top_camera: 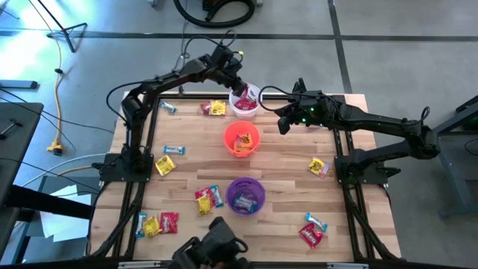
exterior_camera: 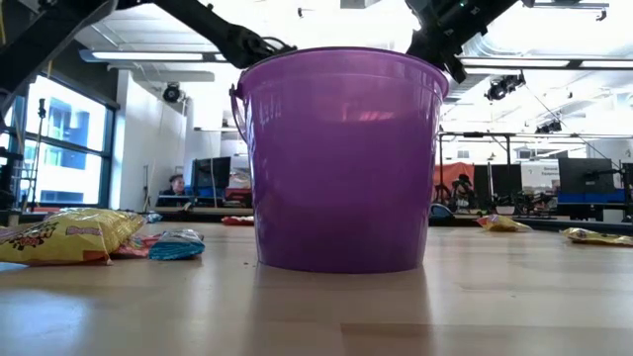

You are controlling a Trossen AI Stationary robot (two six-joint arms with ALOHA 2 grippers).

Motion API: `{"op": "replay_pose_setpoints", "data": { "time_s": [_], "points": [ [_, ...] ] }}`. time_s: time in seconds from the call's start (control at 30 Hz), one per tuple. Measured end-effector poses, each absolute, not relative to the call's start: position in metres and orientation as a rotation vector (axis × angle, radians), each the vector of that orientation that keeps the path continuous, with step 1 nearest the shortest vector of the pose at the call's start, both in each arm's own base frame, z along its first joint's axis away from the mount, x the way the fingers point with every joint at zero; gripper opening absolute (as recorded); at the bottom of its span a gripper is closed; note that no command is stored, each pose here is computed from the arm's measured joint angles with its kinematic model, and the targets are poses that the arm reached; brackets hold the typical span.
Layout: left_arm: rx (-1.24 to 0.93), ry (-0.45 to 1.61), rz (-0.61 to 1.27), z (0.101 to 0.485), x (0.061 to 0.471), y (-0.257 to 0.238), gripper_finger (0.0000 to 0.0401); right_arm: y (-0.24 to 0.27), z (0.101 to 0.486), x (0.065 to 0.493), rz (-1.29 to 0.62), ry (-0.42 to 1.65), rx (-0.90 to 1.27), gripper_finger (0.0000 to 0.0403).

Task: Sort candy
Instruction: Put the red chocolate into the white bucket, then put the white chocolate into the violet bucket

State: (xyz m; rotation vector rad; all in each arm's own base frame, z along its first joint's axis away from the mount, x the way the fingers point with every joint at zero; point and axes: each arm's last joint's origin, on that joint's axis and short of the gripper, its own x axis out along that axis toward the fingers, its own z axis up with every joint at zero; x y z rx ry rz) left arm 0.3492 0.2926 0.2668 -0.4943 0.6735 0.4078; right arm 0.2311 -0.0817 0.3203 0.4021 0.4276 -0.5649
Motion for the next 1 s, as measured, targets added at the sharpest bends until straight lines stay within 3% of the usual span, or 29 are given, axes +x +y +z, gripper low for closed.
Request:
{"op": "replay_pose_setpoints", "data": {
  "time_s": [0.17, 0.57, 0.67, 0.83, 1.0],
  "points": [
    [-0.475, 0.698, 0.397, 0.257, 0.353, 0.294, 0.0011, -0.082, 0.32, 0.231, -0.565, 0.427, 0.402, 0.0],
    [-0.425, 0.719, 0.373, 0.258, 0.354, 0.29, 0.0088, -0.082, 0.323, 0.233, -0.562, 0.396, 0.4, 0.0],
    [-0.388, 0.719, 0.369, 0.27, 0.349, 0.286, 0.0076, -0.082, 0.323, 0.232, -0.562, 0.397, 0.4, 0.0],
    [-0.309, 0.727, 0.467, 0.296, 0.329, 0.273, 0.0012, -0.082, 0.323, 0.232, -0.562, 0.397, 0.4, 0.0],
    [-0.406, 0.667, 0.633, 0.3, 0.283, 0.259, 0.0007, -0.082, 0.323, 0.233, -0.562, 0.398, 0.4, 0.0]
  ]
}}
